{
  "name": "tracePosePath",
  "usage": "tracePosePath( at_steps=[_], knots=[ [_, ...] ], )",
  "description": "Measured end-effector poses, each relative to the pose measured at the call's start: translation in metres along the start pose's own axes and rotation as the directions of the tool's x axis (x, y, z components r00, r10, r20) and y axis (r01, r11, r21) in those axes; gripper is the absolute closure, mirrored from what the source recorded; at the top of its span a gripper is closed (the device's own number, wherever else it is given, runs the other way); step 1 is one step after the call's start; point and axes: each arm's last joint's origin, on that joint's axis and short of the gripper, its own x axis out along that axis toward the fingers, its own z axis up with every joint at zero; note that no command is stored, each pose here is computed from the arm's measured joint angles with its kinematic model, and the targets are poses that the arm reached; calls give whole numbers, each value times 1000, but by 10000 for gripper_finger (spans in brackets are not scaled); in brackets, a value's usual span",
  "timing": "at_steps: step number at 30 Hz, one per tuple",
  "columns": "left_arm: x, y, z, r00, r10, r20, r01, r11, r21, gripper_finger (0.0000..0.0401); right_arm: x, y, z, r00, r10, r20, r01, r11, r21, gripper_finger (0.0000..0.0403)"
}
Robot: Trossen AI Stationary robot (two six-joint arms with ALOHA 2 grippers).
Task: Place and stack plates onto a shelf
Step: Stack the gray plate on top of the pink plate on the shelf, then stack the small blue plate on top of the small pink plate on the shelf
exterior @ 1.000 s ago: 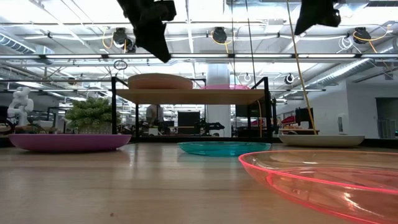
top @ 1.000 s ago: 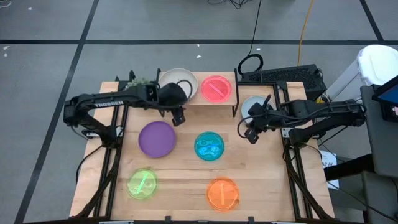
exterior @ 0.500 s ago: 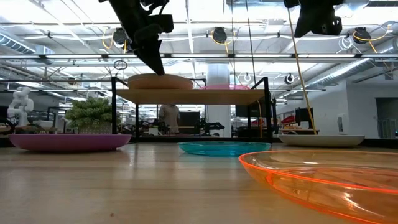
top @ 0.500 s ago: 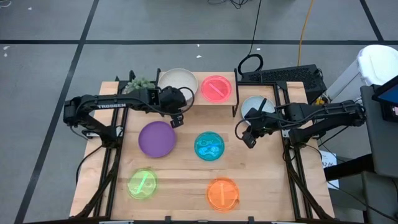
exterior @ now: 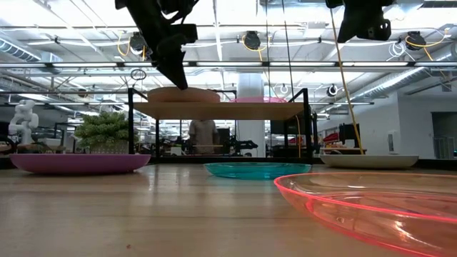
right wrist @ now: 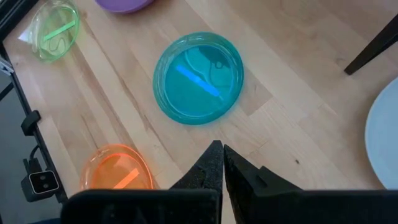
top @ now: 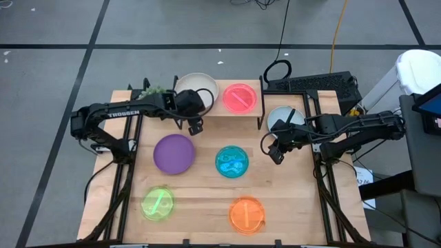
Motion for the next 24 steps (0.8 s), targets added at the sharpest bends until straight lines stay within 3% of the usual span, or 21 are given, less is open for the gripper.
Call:
tracePosePath(
  at_steps=[5, 10, 18, 24],
  knots=[
    [-3, -7, 4, 999, -48, 21, 48, 999, -10, 279, 0, 0, 0, 1000, 0, 0, 0, 1000, 3, 403],
    [-21, -6, 21, 995, 3, 101, 0, 1000, -28, 279, 0, 0, 0, 1000, 0, 0, 0, 1000, 4, 403],
    [-25, 34, 26, 985, 137, 107, -120, 982, -147, 279, 8, -1, -1, 1000, 10, 11, -10, 999, 39, 403],
    [-15, 67, 20, 985, 162, 56, -148, 968, -200, 279, 25, 1, -4, 994, 108, 10, -108, 990, 91, 403]
  ],
)
